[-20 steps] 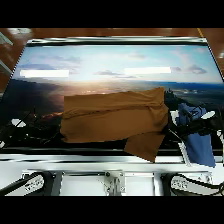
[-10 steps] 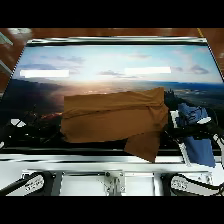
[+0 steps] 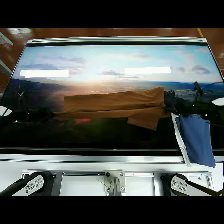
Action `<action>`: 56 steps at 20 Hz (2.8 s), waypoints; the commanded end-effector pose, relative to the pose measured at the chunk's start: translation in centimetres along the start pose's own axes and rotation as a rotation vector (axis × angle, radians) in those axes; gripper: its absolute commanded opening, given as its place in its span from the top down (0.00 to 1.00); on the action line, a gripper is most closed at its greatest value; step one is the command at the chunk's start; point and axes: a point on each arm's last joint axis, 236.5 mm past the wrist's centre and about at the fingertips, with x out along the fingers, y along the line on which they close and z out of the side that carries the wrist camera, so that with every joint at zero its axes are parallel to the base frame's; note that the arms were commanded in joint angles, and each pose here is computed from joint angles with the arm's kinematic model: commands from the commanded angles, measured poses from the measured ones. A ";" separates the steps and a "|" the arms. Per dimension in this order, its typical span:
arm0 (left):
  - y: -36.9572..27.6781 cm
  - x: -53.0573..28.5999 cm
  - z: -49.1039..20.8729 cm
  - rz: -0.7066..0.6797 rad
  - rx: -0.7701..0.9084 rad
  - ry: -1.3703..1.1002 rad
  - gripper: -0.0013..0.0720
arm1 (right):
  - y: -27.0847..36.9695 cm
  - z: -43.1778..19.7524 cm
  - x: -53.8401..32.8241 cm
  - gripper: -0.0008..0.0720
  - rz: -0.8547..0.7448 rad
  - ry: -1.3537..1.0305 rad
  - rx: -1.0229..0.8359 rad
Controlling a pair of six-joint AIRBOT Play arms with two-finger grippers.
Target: Fold the shirts.
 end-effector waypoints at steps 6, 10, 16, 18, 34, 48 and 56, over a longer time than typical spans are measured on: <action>-0.6 3.3 8.0 -0.085 -0.100 -0.059 0.92 | 2.2 12.0 6.2 0.91 -0.003 -0.177 0.004; -1.3 7.1 8.8 -0.116 -0.106 0.000 0.90 | -0.6 13.1 8.6 0.91 -0.033 -0.186 0.060; -1.4 9.3 8.0 -0.127 -0.111 0.064 0.30 | -1.7 12.5 9.6 0.12 -0.048 -0.160 -0.009; -1.0 8.1 8.2 -0.148 -0.125 0.087 0.30 | -3.1 13.1 7.1 0.12 -0.124 -0.173 -0.096; -9.8 5.3 4.0 -0.313 0.040 0.282 0.30 | -7.1 5.8 10.6 0.03 -0.184 0.123 0.044; -22.1 11.4 0.5 -0.411 0.193 0.198 0.81 | 4.9 6.3 0.7 0.91 -0.056 0.059 -0.152; -31.6 17.2 -10.7 -0.511 0.166 0.317 0.82 | 12.4 0.2 -8.4 0.91 -0.011 0.128 -0.218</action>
